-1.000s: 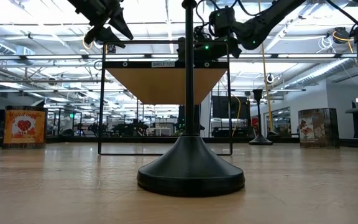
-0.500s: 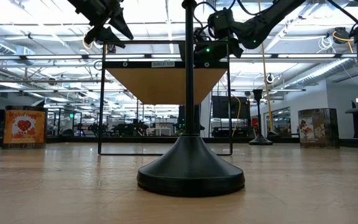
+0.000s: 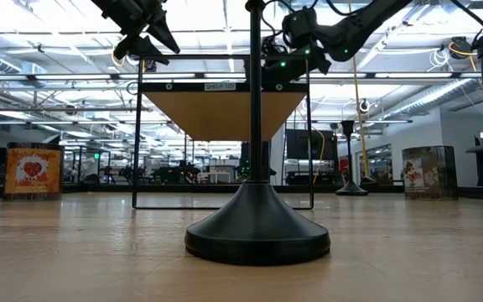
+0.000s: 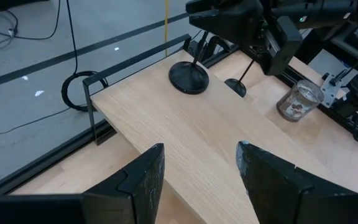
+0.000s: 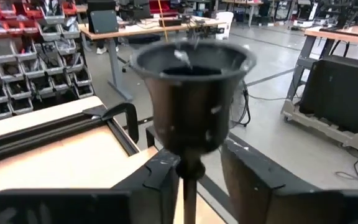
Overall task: Pick & Place candle stick holders
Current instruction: Put the top left black candle holder on the shelf, then put the top black candle holder on the shelf
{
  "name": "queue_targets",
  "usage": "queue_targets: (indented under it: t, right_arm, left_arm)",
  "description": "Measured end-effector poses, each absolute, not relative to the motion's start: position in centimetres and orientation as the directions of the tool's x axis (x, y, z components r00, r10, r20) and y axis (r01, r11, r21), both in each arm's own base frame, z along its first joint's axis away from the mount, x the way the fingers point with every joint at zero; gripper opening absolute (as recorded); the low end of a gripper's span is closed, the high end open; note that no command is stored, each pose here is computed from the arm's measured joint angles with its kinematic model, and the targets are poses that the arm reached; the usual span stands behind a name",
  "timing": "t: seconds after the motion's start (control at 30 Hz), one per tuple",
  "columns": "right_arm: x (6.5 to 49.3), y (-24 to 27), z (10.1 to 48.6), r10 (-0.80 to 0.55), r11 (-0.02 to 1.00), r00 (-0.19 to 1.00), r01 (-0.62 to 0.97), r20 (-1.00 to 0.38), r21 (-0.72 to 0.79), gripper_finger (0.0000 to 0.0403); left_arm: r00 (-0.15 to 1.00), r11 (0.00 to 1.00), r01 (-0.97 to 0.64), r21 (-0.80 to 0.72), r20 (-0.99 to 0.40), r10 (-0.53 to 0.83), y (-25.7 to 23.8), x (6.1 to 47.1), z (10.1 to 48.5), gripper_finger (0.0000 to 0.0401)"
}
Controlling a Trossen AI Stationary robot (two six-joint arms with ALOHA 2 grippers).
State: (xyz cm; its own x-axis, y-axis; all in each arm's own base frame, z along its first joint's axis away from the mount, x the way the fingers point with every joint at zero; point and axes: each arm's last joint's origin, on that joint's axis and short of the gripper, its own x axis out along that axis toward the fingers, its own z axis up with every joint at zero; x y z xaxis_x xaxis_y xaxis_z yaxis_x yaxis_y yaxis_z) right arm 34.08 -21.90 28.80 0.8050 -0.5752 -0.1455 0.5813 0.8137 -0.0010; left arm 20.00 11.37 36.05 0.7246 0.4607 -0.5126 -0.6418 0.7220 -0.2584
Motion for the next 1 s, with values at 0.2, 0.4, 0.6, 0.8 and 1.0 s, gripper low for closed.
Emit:
queue_targets:
  t: [0.2,0.4,0.6,0.8,1.0]
  right_arm:
    - [33.6,-21.6,29.8,-0.581,0.811,0.804,0.584,-0.128,-0.019,0.0164]
    - [33.2,-21.3,30.7,-0.583,0.812,0.805,0.582,-0.108,-0.049,0.0204]
    - [32.4,-20.9,32.2,-0.585,0.811,0.808,0.583,-0.073,-0.047,0.0232]
    - [31.1,-20.0,34.1,-0.585,0.811,0.809,0.583,-0.058,-0.059,0.0240]
    - [29.6,-19.1,36.3,-0.587,0.807,0.810,0.585,-0.003,-0.077,0.0239]
  left_arm:
    - [0.725,0.727,-0.639,-0.250,-0.512,0.461,11.4,20.0,36.1,0.0209]
    - [0.725,0.733,-0.636,-0.241,-0.511,0.461,11.4,20.0,36.1,0.0209]
    - [0.725,0.735,-0.635,-0.238,-0.511,0.461,11.4,20.0,36.1,0.0209]
    - [0.725,0.737,-0.634,-0.235,-0.511,0.461,11.4,20.0,36.1,0.0209]
    - [0.726,0.744,-0.630,-0.224,-0.509,0.462,11.4,20.0,36.1,0.0209]
